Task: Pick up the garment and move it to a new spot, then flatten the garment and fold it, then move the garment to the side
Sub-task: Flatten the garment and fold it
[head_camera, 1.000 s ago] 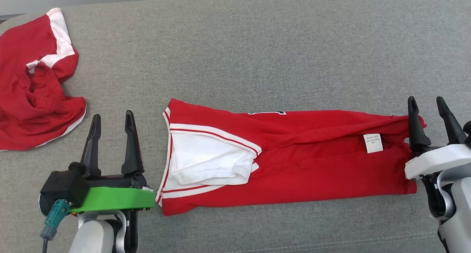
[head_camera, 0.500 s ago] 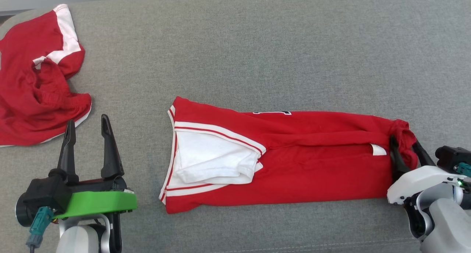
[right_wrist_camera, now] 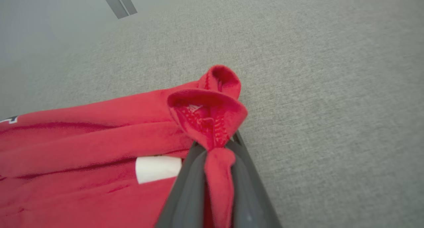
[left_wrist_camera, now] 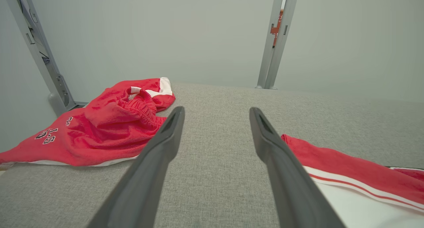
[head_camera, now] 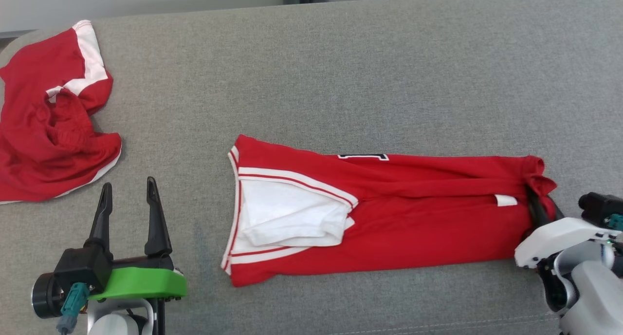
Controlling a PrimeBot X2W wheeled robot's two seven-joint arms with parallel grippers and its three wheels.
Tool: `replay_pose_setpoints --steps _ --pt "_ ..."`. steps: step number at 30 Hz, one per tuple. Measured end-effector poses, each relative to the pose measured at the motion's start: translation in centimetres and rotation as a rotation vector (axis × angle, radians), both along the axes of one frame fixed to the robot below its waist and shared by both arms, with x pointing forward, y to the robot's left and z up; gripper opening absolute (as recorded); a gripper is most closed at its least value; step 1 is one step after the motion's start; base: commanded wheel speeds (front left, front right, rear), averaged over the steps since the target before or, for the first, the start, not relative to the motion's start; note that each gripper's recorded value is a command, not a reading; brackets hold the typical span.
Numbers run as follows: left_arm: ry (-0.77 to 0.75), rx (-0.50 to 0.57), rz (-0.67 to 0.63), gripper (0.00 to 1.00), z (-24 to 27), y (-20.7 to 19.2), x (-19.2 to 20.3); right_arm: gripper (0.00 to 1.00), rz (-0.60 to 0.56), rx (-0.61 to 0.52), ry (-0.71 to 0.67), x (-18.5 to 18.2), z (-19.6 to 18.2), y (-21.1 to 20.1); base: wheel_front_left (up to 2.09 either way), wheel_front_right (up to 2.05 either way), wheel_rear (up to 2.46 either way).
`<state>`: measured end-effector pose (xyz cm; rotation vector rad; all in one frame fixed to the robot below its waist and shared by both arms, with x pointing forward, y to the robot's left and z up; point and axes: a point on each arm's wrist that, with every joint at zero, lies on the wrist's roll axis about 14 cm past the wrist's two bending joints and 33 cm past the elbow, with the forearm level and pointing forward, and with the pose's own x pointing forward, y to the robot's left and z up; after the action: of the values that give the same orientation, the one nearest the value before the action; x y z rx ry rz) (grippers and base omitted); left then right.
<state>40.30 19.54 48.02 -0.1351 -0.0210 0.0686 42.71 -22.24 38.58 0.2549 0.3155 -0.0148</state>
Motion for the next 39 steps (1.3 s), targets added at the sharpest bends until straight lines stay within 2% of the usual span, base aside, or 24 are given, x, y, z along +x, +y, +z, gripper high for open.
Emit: replay_pose_setpoints --steps 12,17,24,39 --pt "0.0 0.003 0.012 1.0 0.3 0.5 -1.3 0.0 -0.168 -0.133 -0.101 0.2 5.4 -9.8 0.0 0.0 0.0" --pt "-0.007 0.005 0.027 1.0 0.6 1.0 -1.7 0.0 -0.18 -0.13 -0.123 0.1 6.4 -10.1 0.0 0.0 0.0" --pt "-0.016 0.003 0.032 1.0 0.9 1.1 -2.3 0.0 -0.092 -0.065 -0.179 1.0 7.3 -5.1 0.0 0.0 0.0" --pt "-0.004 -0.013 0.041 1.0 0.6 1.2 -3.1 0.0 0.242 0.139 -0.261 1.5 10.0 11.2 0.0 0.0 0.0"
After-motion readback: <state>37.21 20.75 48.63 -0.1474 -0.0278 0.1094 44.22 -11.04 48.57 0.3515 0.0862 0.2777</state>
